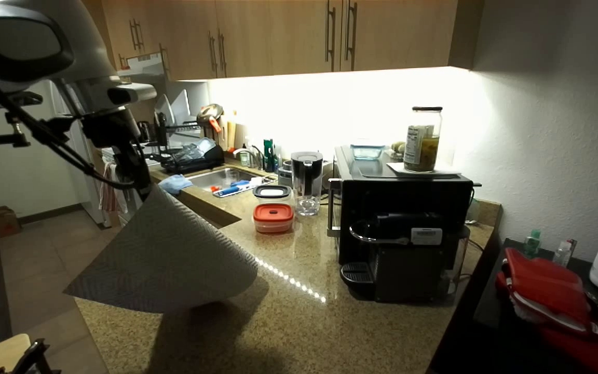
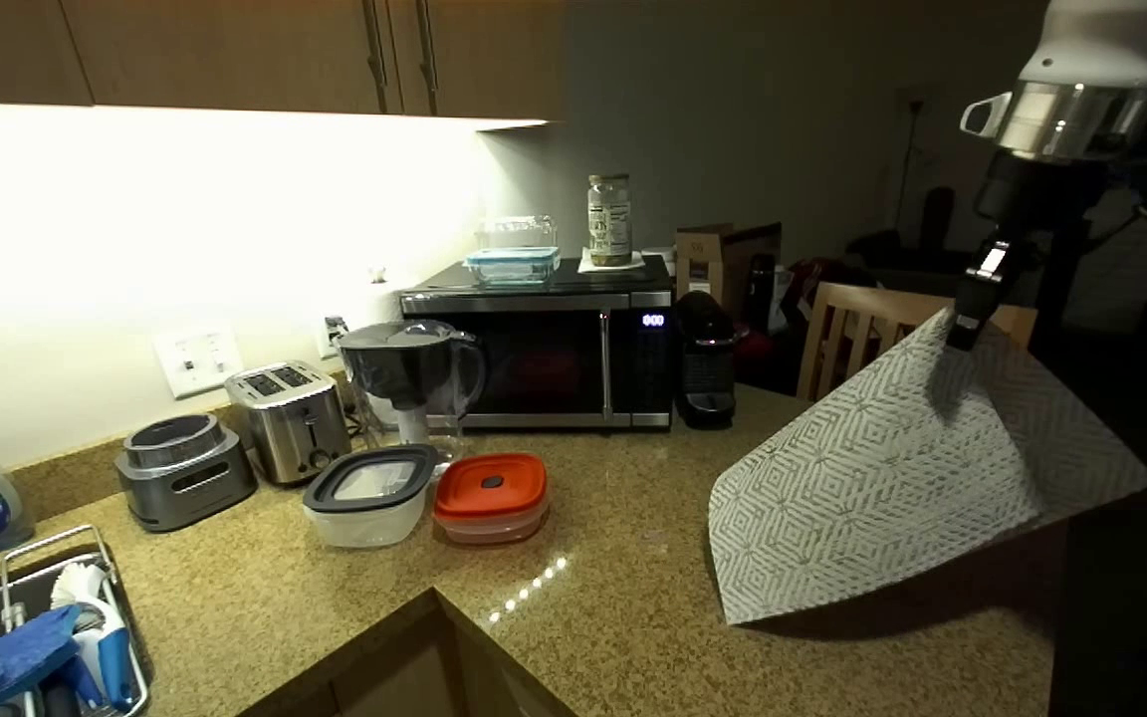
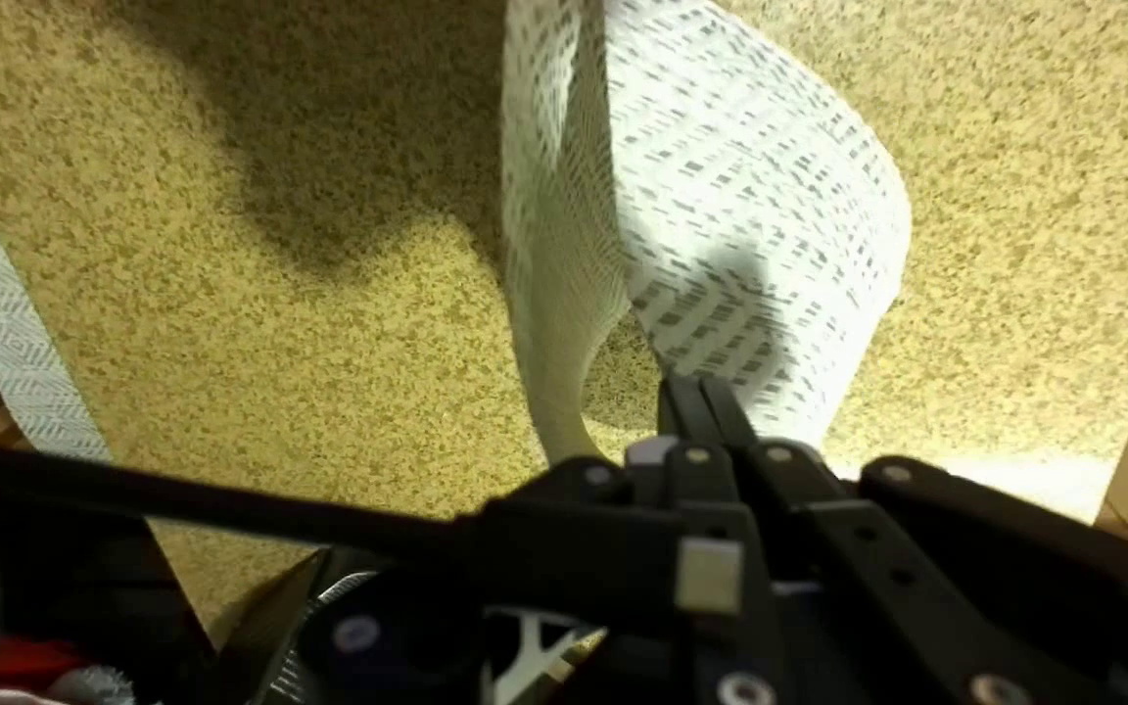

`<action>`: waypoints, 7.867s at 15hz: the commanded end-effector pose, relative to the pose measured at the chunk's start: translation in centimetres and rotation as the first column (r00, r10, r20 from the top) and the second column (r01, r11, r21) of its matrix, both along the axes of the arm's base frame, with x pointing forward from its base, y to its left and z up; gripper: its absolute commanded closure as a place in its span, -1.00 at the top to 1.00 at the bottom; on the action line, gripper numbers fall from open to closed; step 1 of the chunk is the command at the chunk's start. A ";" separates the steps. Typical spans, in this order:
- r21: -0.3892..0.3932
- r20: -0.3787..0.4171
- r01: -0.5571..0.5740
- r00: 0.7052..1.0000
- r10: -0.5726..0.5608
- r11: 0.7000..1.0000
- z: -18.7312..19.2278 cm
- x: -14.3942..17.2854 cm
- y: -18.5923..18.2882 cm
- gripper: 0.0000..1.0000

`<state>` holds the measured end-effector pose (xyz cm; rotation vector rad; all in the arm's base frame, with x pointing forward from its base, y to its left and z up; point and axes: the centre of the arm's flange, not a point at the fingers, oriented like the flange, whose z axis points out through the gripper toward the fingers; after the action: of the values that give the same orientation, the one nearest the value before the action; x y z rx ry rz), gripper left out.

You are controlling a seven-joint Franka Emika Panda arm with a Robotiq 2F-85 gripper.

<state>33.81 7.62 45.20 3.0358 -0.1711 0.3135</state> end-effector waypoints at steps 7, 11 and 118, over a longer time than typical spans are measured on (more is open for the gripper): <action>0.085 0.131 0.327 0.933 -0.336 0.941 -1.3 5.0 0.8 -0.99; 0.093 0.128 0.398 0.904 -0.408 0.913 -1.2 7.2 1.3 -0.99; -0.248 -0.217 0.654 0.682 -0.699 0.715 -27.2 2.4 -8.8 1.00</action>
<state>35.05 -2.11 18.40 2.5604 -1.1871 -0.2920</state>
